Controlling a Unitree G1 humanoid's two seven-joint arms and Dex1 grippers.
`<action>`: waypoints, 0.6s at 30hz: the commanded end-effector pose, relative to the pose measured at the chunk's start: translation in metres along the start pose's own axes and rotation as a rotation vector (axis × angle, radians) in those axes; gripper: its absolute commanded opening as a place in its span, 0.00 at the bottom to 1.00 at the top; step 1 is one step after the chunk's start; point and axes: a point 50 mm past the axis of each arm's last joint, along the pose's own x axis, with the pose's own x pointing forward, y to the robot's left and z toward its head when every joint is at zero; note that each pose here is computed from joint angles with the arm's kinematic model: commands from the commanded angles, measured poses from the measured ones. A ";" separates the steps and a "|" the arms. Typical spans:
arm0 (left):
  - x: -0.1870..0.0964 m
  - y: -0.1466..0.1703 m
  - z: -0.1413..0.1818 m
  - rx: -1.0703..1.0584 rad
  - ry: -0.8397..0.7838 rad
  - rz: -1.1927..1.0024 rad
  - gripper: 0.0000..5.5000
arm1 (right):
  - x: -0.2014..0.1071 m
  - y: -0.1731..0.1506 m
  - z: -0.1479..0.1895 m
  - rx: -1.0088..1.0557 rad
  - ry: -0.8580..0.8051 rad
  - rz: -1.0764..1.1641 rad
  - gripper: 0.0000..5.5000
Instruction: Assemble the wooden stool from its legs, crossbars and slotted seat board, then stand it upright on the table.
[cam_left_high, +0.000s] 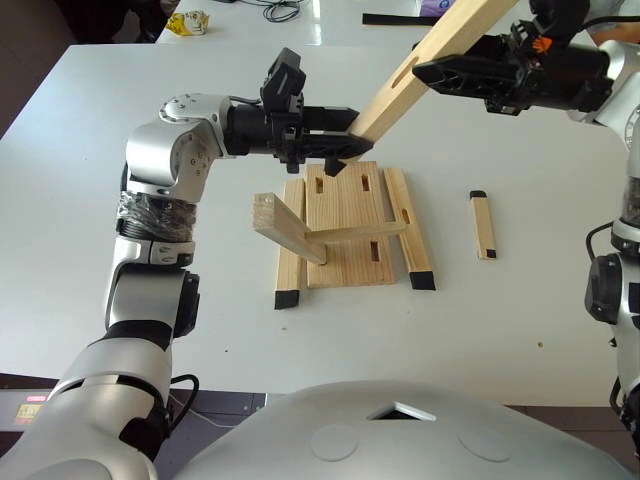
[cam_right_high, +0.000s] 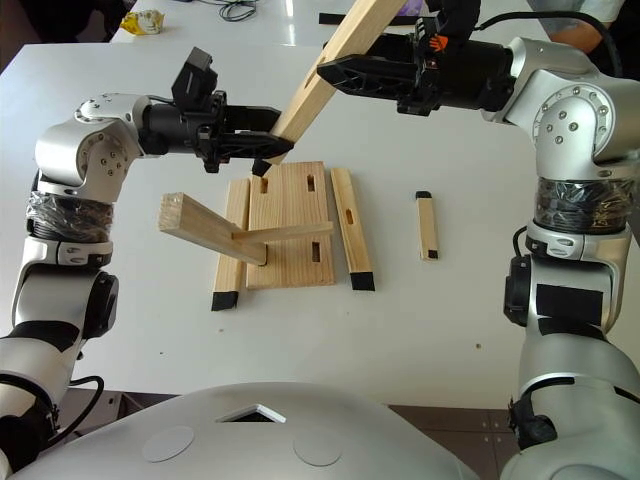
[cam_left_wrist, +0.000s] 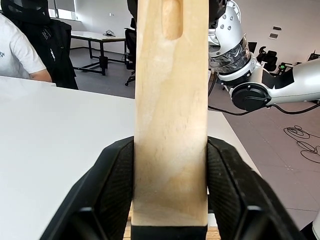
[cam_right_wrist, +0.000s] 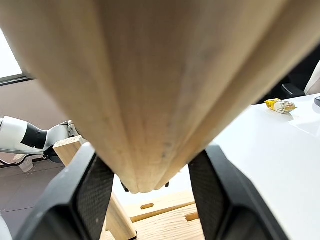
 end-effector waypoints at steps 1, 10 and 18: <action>-0.008 0.005 0.002 -0.001 0.031 0.035 0.36 | -0.001 0.000 0.000 -0.032 0.023 -0.017 0.39; -0.004 0.015 0.003 0.060 0.032 0.099 0.36 | -0.002 -0.001 -0.002 -0.041 0.026 -0.024 0.39; -0.003 0.023 0.001 0.061 0.045 0.164 0.43 | -0.003 -0.001 -0.007 -0.047 0.034 -0.040 0.39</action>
